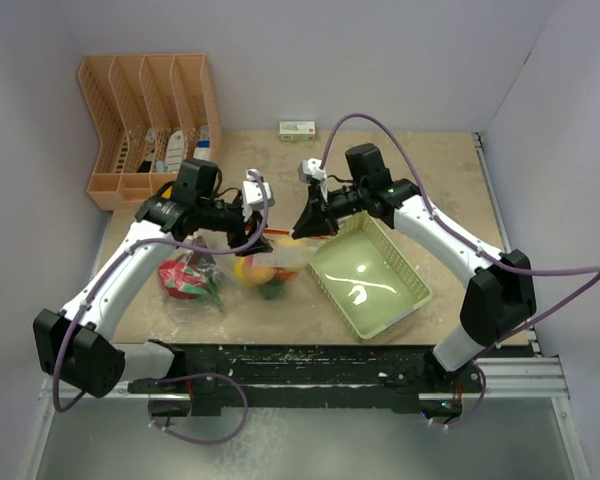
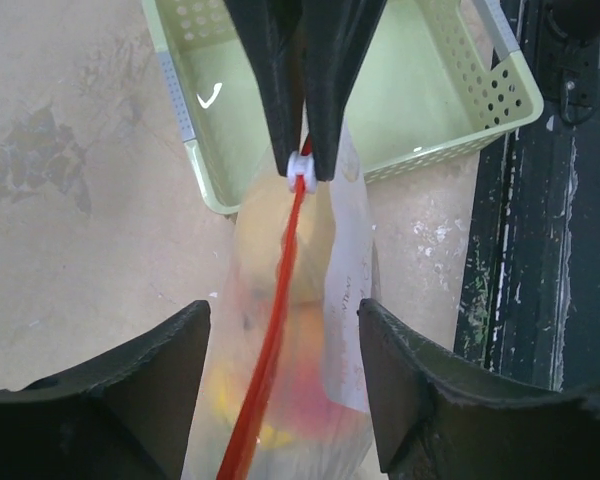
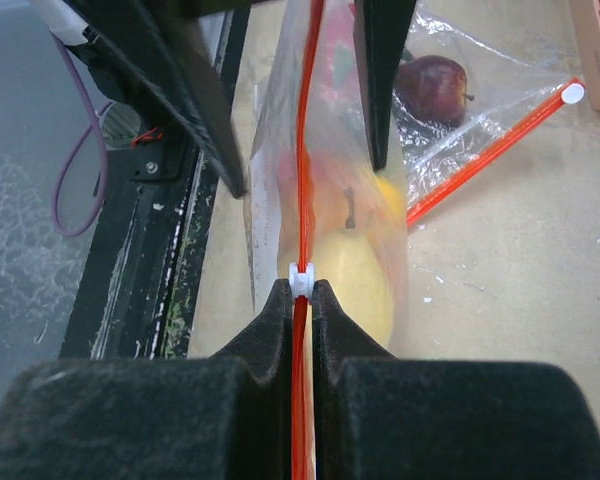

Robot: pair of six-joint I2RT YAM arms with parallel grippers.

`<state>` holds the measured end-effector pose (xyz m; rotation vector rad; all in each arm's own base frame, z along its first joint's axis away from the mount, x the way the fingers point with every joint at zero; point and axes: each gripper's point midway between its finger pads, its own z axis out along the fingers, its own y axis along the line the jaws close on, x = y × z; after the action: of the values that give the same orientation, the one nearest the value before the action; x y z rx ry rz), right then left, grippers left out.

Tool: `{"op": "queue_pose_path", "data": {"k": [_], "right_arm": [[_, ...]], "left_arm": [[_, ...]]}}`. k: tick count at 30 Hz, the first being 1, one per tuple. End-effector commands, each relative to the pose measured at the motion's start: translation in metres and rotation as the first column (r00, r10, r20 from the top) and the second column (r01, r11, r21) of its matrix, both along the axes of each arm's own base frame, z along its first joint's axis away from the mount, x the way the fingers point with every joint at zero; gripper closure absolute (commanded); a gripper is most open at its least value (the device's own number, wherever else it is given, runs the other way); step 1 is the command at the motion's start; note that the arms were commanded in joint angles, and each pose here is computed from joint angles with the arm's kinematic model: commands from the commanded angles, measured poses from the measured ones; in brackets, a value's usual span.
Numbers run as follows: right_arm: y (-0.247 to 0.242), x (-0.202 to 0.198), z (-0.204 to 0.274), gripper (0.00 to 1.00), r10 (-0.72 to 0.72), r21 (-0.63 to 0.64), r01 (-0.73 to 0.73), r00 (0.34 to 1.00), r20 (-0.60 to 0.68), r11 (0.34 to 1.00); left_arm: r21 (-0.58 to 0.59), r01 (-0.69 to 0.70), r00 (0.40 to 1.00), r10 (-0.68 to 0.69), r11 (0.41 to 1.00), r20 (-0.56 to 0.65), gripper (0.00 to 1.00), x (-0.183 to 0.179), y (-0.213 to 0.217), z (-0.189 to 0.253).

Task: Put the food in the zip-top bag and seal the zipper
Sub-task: Zip the zipper food storage bag at the center of the board.

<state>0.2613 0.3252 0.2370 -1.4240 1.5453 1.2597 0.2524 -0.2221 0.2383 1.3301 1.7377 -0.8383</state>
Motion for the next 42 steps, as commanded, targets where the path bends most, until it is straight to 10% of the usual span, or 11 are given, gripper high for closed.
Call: {"op": "queue_pose_path", "data": {"k": [1, 5, 36, 42], "right_arm": [[0.002, -0.006, 0.037, 1.0, 0.038, 0.08, -0.045, 0.995, 0.088, 0.996], [0.002, -0.007, 0.036, 1.0, 0.038, 0.082, -0.044, 0.996, 0.081, 0.996], [-0.037, 0.057, 0.0, 1.0, -0.245, 0.001, 0.245, 0.967, 0.064, 0.969], [-0.034, 0.072, 0.014, 0.49, -0.327, 0.01, 0.327, 0.945, 0.001, 0.945]], "left_arm": [[0.007, 0.015, 0.997, -0.015, 1.0, -0.074, 0.46, 0.004, -0.006, -0.018], [0.014, 0.01, 0.993, -0.009, 1.0, -0.118, 1.0, 0.006, -0.008, -0.023], [0.095, -0.345, 0.934, 0.331, 0.934, 0.131, 1.0, 0.007, 0.056, 0.039], [-0.023, -0.385, 0.91, 0.384, 0.923, 0.159, 1.0, 0.025, 0.045, 0.063]]}}
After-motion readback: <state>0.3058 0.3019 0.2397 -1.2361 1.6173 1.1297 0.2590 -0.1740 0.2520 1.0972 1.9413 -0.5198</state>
